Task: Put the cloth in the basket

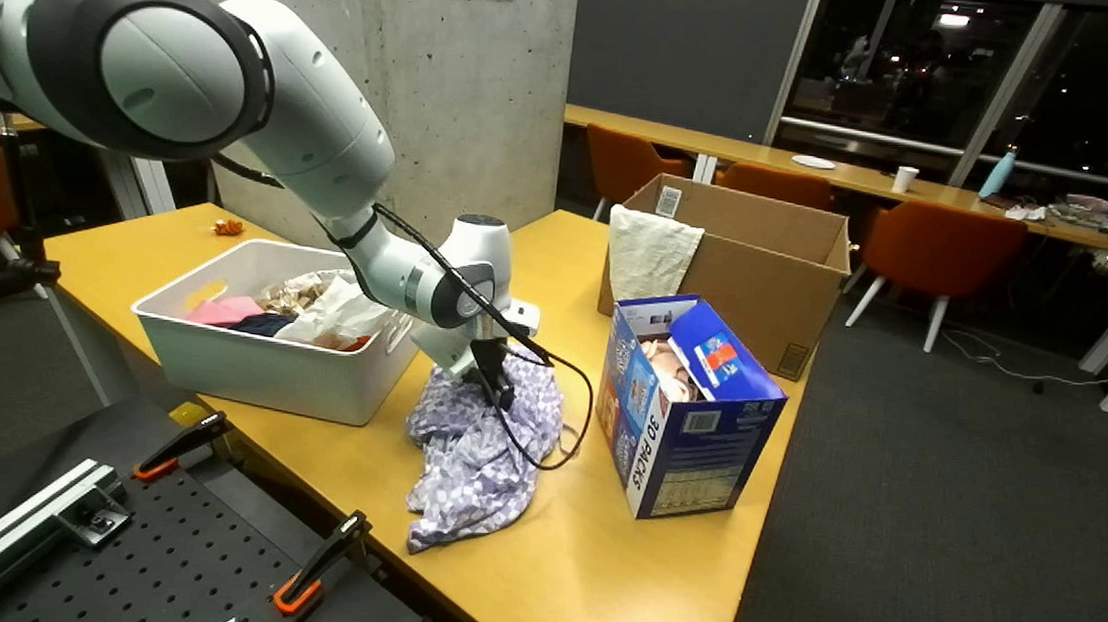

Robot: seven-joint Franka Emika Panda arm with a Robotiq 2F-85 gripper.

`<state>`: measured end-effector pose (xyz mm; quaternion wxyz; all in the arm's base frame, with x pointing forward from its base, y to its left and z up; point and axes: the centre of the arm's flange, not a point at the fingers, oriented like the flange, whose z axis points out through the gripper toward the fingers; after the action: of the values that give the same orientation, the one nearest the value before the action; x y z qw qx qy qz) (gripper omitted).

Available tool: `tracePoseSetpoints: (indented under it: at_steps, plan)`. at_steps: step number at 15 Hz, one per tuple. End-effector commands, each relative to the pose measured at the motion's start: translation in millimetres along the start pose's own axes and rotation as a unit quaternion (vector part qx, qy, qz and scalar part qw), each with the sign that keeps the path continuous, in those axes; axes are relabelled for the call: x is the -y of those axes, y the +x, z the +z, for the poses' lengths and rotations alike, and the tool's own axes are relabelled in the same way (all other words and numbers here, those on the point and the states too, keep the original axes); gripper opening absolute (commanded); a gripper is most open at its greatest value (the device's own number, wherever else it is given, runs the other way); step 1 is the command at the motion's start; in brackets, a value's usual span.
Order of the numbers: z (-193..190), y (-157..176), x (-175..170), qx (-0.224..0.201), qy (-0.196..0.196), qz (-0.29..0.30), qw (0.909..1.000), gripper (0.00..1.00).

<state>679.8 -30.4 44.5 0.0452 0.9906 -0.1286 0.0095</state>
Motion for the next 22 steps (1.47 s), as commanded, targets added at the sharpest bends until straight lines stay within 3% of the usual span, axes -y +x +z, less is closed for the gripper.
tracePoseSetpoints:
  at_steps: [1,10,14,17,22]
  plan:
    - [-50.1,-27.4,-3.1,-0.006,-0.002,0.019,0.9998,0.0]
    - [-201.8,-50.0,-52.9,-0.034,-0.018,0.078,0.9962,0.0]
    - [-284.7,-62.6,-55.4,-0.09,-0.023,0.085,0.992,0.0]
    - [-348.0,-72.0,-28.9,-0.138,-0.043,0.072,0.9869,0.0]
    - [-429.2,-111.4,62.3,-0.221,-0.098,0.023,0.97,0.0]
